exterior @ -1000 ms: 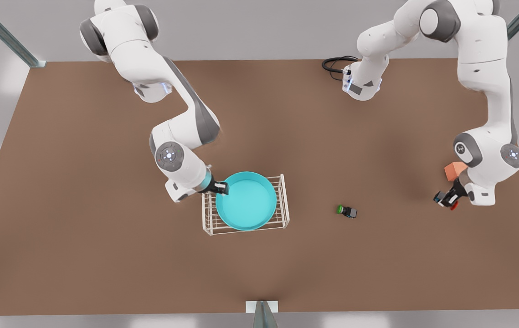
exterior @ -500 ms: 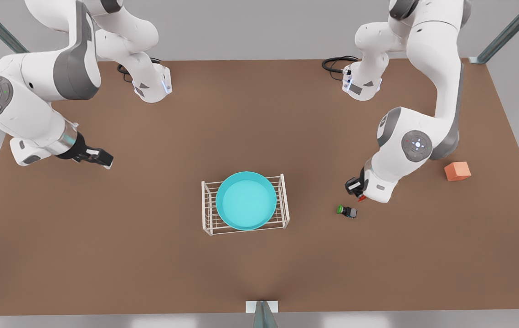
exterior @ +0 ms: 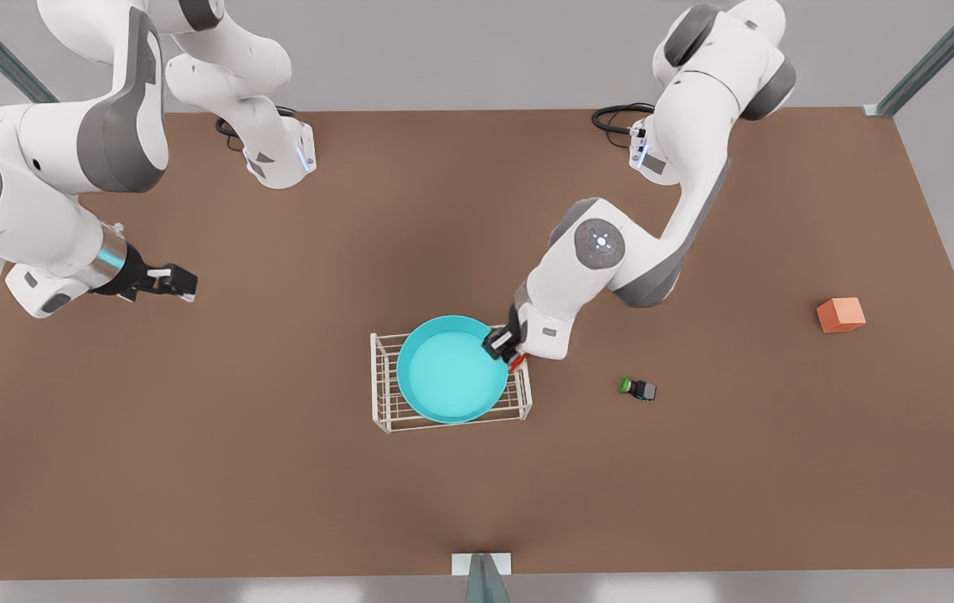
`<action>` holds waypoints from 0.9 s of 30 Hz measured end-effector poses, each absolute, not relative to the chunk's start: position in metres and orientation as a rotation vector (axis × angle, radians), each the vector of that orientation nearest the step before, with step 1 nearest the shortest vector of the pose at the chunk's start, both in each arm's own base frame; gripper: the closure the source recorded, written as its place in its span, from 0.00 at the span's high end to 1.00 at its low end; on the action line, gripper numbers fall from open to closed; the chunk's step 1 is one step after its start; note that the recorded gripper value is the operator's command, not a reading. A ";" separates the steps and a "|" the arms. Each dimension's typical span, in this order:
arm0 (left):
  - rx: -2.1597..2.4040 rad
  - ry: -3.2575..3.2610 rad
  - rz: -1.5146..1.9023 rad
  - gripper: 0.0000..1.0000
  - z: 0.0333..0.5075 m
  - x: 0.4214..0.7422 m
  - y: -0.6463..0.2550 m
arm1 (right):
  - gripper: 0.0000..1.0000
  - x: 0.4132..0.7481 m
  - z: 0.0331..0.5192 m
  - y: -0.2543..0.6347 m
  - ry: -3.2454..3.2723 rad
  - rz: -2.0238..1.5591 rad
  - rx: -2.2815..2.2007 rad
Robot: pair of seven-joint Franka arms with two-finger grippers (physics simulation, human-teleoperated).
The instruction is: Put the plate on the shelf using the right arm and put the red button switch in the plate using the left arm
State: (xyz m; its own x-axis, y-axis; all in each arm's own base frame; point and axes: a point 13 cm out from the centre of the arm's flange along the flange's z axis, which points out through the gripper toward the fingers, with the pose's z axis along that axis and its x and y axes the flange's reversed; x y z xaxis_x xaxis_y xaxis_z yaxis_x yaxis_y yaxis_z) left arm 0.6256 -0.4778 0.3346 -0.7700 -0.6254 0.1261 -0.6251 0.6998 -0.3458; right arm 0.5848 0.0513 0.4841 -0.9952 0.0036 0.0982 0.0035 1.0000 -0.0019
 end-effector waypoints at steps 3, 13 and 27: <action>-1.171 2.800 -0.715 0.42 0.339 0.634 -0.507 | 1.00 0.585 0.484 0.050 -3.043 0.000 0.034; -1.333 2.606 -0.852 1.00 0.342 0.633 -0.558 | 1.00 0.587 0.485 0.043 -3.047 -0.003 0.118; -1.701 2.671 0.065 1.00 0.309 0.658 0.008 | 1.00 0.593 0.485 0.049 -3.064 -0.006 0.213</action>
